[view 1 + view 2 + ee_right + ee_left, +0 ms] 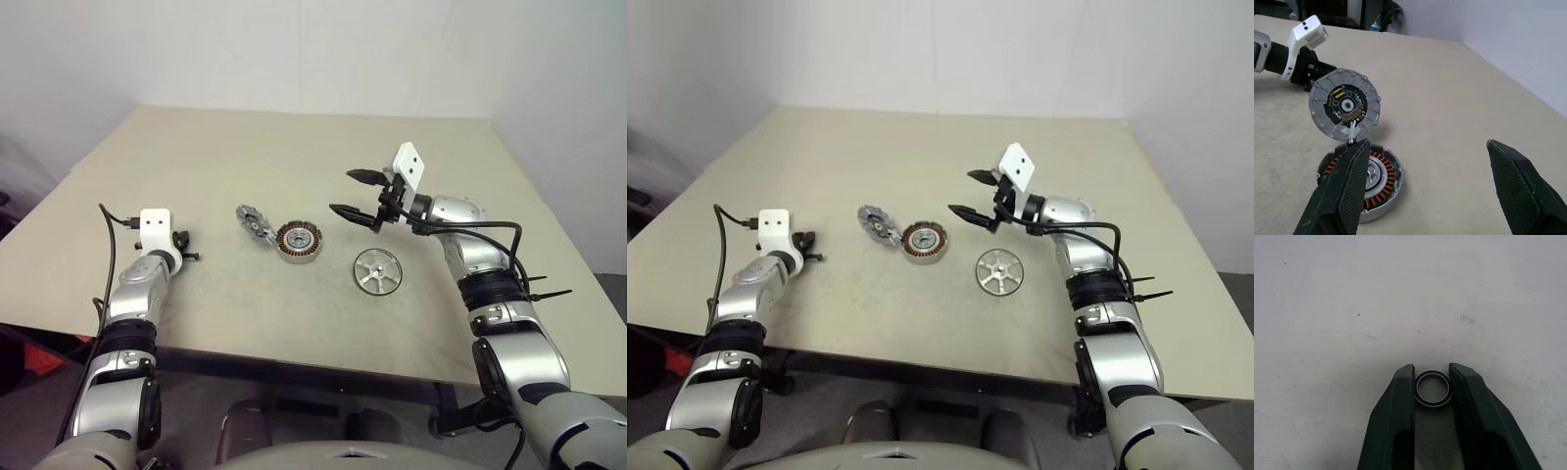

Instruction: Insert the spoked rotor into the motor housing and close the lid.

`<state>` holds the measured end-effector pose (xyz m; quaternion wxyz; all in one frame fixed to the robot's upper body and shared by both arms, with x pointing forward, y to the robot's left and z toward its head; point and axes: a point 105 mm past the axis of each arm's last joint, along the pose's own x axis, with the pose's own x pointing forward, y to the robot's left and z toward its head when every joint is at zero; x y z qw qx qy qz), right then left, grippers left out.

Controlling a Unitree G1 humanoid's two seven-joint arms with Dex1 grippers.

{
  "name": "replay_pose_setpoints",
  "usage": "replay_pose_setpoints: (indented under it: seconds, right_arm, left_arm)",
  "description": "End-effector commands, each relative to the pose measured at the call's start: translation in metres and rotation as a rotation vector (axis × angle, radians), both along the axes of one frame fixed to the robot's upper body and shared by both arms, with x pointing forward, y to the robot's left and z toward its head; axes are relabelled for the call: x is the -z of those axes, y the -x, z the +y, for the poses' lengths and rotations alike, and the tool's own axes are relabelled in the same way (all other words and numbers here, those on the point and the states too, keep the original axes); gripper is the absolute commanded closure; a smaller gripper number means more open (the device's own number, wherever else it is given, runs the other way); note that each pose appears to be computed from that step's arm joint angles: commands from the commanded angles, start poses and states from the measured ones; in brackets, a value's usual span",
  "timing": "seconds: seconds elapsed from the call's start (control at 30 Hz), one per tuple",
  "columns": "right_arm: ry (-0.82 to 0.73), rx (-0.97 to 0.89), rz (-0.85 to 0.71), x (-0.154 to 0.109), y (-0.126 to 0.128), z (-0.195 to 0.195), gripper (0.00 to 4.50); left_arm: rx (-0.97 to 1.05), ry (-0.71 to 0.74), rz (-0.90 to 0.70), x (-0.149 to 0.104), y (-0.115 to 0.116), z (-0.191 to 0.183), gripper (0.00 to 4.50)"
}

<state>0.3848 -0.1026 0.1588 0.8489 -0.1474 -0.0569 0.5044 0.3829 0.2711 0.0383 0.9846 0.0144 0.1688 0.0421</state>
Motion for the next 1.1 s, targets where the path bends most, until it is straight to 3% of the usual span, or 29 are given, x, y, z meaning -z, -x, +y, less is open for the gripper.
replay_pose_setpoints:
  seconds: [0.03, 0.2, 0.33, 0.67, 0.83, 0.93, 1.1]
  right_arm:
    - [-0.026, -0.009, -0.077, -0.023, -0.002, 0.003, 0.18]
    - [-0.023, -0.008, -0.074, -0.022, -0.003, 0.003, 0.18]
    - [-0.019, -0.010, -0.072, -0.020, -0.003, 0.004, 0.18]
    - [-0.019, -0.002, -0.078, -0.021, -0.003, 0.001, 0.18]
    - [-0.021, 0.007, -0.084, -0.022, -0.003, -0.001, 0.18]
    - [-0.022, 0.011, -0.085, -0.022, -0.003, -0.001, 0.18]
    - [-0.025, 0.024, -0.087, -0.023, -0.004, -0.005, 0.18]
  left_arm:
    - [0.009, 0.005, 0.062, 0.016, 0.007, -0.003, 3.79]
    - [-0.019, -0.007, -0.044, -0.010, -0.001, 0.000, 3.79]
    - [-0.101, 0.015, -0.188, -0.055, -0.016, 0.007, 3.79]
    - [-0.051, 0.053, -0.423, -0.151, -0.054, -0.030, 3.79]
    - [0.129, 0.127, -0.437, -0.178, -0.069, -0.076, 3.79]
    - [0.378, 0.184, -0.384, -0.187, -0.072, -0.127, 3.79]
    - [0.716, 0.158, -0.236, -0.179, -0.059, -0.178, 3.79]
